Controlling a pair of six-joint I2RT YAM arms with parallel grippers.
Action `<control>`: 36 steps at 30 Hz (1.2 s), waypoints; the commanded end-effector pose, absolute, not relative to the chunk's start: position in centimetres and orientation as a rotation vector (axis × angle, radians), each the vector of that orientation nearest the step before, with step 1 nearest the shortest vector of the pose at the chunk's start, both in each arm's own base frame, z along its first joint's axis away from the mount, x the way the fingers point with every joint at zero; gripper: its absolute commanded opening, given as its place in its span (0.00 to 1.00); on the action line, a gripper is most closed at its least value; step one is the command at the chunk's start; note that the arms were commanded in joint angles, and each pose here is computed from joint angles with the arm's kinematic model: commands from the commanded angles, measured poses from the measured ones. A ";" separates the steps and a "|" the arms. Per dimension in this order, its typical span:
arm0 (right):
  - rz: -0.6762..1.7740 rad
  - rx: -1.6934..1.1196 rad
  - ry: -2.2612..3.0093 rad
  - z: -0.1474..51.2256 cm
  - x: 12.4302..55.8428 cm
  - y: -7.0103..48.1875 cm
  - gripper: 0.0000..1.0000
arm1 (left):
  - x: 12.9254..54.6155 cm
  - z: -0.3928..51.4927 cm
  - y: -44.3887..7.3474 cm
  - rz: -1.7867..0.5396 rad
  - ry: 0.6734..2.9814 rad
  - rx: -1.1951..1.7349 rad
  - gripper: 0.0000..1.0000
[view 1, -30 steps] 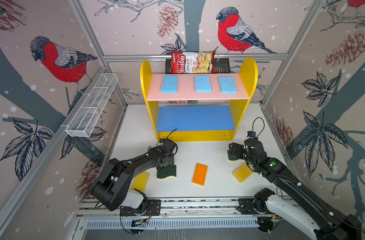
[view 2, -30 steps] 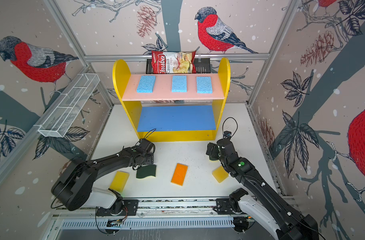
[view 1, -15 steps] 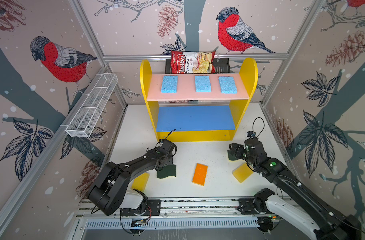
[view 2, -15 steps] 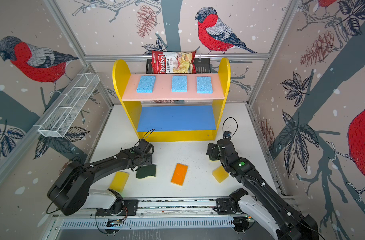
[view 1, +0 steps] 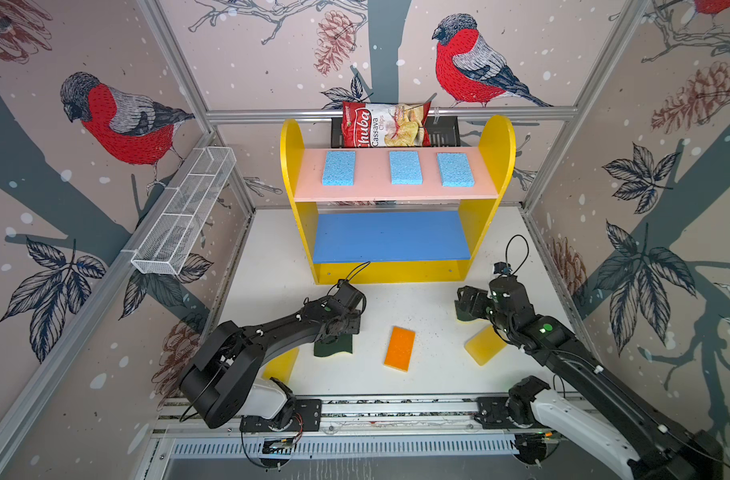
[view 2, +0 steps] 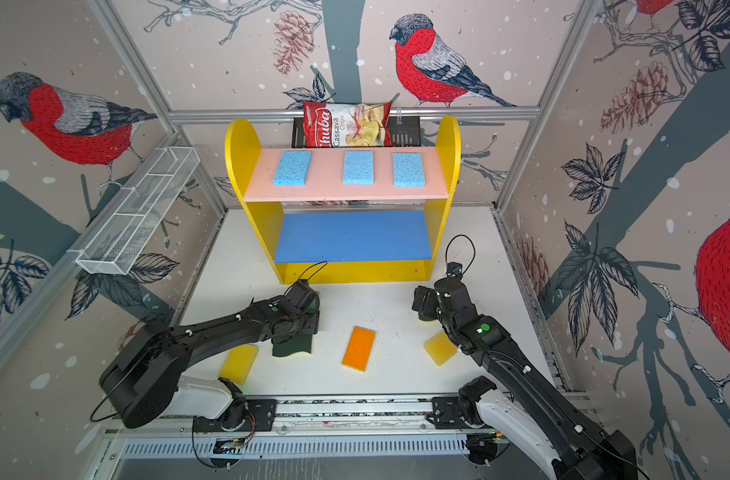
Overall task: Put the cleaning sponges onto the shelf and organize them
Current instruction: 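Lift the green-and-yellow sponge with the left gripper toward the blue shelf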
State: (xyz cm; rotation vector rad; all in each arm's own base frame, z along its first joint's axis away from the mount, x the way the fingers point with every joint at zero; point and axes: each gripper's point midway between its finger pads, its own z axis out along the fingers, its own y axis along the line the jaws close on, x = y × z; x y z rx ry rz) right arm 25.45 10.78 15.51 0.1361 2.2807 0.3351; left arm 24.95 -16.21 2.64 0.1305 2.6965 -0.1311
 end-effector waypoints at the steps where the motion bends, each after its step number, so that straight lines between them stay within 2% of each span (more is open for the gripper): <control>1: 0.359 0.152 2.263 15.9 25.6 10.9 1.00 | 25.7 3.0 -17.5 -0.175 2.666 0.148 0.67; 9: 0.359 0.150 2.258 16.0 25.6 10.9 1.00 | 25.5 2.0 -20.2 -0.140 2.681 0.270 0.68; 19: 0.362 0.144 2.256 16.1 25.7 11.0 0.99 | 25.7 1.8 -20.9 -0.123 2.685 0.239 0.83; 26: 0.364 0.144 2.259 16.1 25.8 11.1 1.00 | 25.5 1.6 -20.9 -0.130 2.688 0.188 0.85; 31: 0.361 0.145 2.262 15.9 25.7 11.1 1.00 | 25.5 1.2 -20.6 -0.119 2.687 0.146 0.84; 36: 0.361 0.147 2.264 15.9 25.6 11.0 1.00 | 25.2 0.7 -20.5 -0.109 2.692 0.125 0.74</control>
